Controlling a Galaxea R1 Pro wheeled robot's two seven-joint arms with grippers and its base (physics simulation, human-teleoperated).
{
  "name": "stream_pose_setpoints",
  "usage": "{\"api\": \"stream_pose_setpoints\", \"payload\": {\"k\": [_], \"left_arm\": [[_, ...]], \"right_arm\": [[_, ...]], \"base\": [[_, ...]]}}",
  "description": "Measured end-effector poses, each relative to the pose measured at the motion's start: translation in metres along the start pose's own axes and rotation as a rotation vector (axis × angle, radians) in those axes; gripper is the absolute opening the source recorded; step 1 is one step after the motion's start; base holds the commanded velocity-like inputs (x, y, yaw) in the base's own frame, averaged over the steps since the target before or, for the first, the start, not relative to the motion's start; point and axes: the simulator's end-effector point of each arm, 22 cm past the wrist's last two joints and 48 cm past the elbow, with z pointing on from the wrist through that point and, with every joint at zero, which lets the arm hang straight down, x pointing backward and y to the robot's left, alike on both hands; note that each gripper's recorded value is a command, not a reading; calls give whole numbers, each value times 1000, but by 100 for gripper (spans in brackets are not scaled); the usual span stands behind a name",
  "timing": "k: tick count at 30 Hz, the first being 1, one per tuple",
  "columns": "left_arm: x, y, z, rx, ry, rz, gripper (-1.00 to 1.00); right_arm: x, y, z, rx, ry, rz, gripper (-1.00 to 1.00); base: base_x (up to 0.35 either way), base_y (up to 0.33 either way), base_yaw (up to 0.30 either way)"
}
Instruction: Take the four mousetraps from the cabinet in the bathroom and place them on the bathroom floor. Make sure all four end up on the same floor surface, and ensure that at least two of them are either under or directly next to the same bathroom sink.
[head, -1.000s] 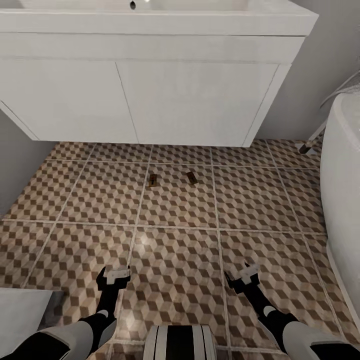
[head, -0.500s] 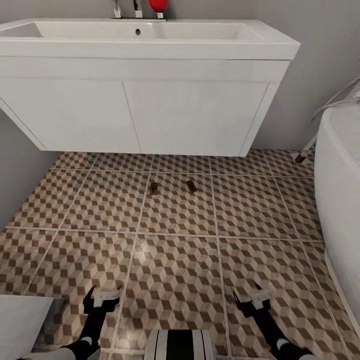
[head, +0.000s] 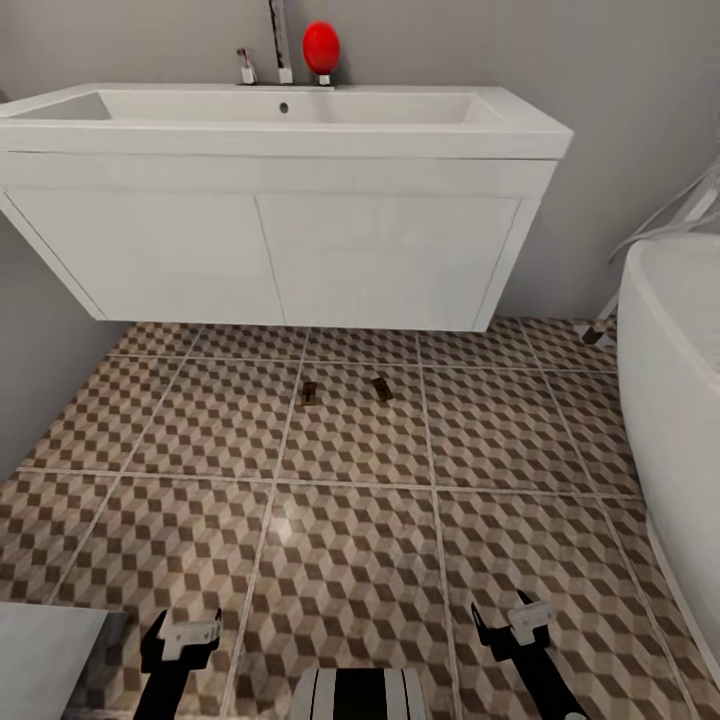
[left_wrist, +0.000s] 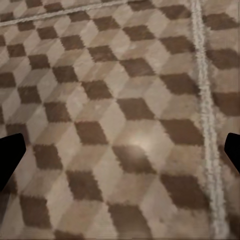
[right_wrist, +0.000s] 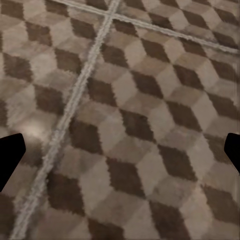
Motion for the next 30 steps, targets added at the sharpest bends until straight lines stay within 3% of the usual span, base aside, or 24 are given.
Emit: {"api": "stream_pose_setpoints", "payload": {"k": [10,16,21,30], "left_arm": [[-11,2,-14,7,-57,-11,100],[-5,1,-33,20,-73,-15,100],[-12,4,-48,18,-131,-28,100],[-16,11,-56,11,-146,-25,100]], "right_arm": [[-11,-1,-8,3,-27,-2,100],[-22,-1,-18,4,-81,-1,100],[-28,0,-27,6,-115,-1,100],[-41,-2,-33,13,-147,-2,100]], "base": [[0,0,0],[0,0,0],[0,0,0],[0,0,0]]}}
